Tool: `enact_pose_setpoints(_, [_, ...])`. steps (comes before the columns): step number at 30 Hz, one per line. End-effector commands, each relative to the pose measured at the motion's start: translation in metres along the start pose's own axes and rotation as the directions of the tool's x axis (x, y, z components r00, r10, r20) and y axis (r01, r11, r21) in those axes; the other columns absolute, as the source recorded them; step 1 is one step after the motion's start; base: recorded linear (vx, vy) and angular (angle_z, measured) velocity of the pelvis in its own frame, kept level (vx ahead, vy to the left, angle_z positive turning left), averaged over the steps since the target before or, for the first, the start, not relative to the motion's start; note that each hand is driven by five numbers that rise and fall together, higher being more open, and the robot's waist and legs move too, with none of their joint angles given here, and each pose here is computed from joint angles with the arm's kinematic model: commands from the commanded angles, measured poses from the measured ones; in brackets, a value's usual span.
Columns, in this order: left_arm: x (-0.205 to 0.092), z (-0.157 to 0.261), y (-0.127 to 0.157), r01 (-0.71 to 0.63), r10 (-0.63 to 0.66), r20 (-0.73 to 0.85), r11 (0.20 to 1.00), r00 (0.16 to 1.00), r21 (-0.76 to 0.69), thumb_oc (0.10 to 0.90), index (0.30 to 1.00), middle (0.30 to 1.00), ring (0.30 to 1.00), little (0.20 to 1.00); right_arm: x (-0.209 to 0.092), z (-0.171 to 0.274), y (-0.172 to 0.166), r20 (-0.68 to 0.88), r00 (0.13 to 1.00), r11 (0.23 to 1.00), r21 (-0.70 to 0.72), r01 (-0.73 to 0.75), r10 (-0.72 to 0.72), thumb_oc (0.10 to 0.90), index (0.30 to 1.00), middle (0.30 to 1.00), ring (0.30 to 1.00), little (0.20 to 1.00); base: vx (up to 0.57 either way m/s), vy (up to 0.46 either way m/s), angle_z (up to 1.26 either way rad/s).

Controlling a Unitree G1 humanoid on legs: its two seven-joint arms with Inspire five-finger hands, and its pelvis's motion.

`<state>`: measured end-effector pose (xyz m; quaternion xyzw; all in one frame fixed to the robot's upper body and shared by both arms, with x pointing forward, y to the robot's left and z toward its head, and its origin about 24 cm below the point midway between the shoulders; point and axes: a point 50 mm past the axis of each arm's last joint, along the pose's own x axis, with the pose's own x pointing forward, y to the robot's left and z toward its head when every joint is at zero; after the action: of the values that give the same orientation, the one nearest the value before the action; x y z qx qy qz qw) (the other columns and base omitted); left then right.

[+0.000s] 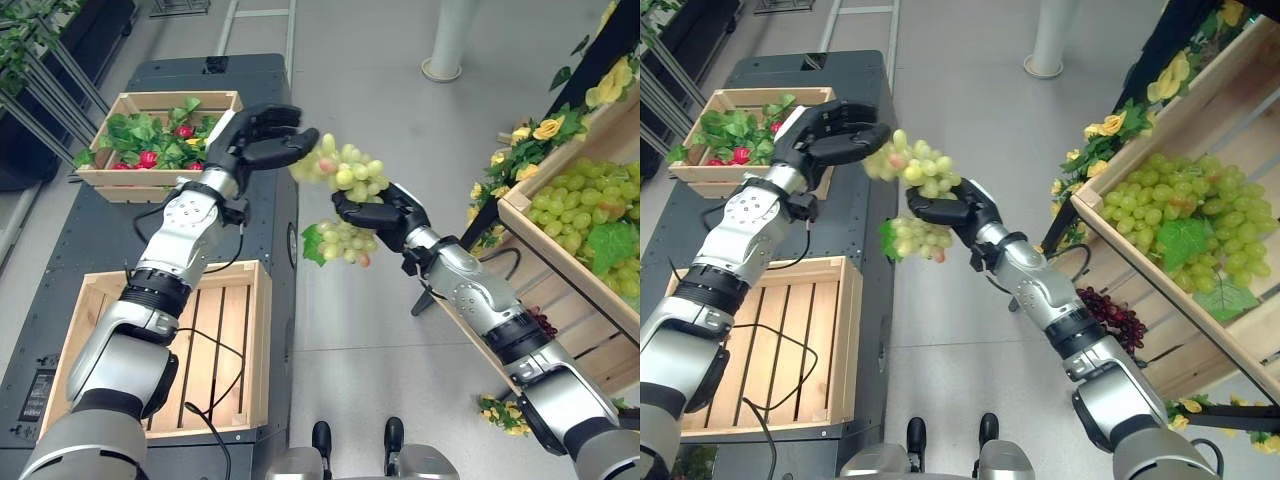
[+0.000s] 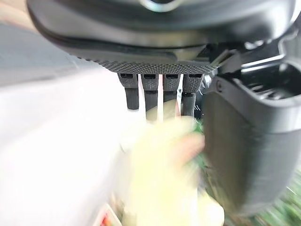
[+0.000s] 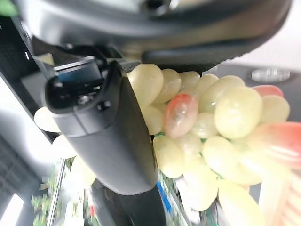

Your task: Pick up the fruits from the basket on one side to the basket on the other side

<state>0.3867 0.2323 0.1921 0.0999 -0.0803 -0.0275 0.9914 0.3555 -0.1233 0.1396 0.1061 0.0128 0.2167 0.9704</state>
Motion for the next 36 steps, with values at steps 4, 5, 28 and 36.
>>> enact_pose_setpoints(4, [-0.020,-0.045,0.013,-0.007,0.006,-0.089,1.000,0.996,-0.012,0.800,0.900,0.900,0.900,0.900,-0.013,0.022,-0.020,0.238,0.971,0.999,0.039,0.027,-0.036,0.400,0.300,0.300,0.300,0.300,-0.03,0.016,-0.11])
enact_pose_setpoints(5, [-0.022,-0.048,0.012,0.006,-0.009,-0.088,0.999,0.996,-0.032,0.800,0.900,0.900,0.900,0.900,-0.015,0.022,-0.024,0.240,0.970,0.999,0.026,0.034,-0.039,0.400,0.300,0.300,0.300,0.300,-0.02,0.013,-0.11])
enact_pose_setpoints(28, [-0.111,-0.155,-0.050,-0.114,0.021,-0.221,0.899,0.975,-0.422,0.800,0.900,0.900,0.900,0.900,-0.077,0.061,-0.028,0.221,0.954,0.912,-0.397,-0.103,0.204,0.400,0.300,0.300,0.300,0.300,0.01,0.025,-0.12])
enact_pose_setpoints(36, [-0.141,-0.180,-0.070,-0.144,-0.013,-0.321,0.877,0.947,-0.459,0.800,0.900,0.900,0.900,0.900,-0.116,0.089,-0.041,0.288,0.940,0.880,-0.474,-0.025,0.182,0.400,0.300,0.300,0.300,0.300,0.03,0.030,-0.16])
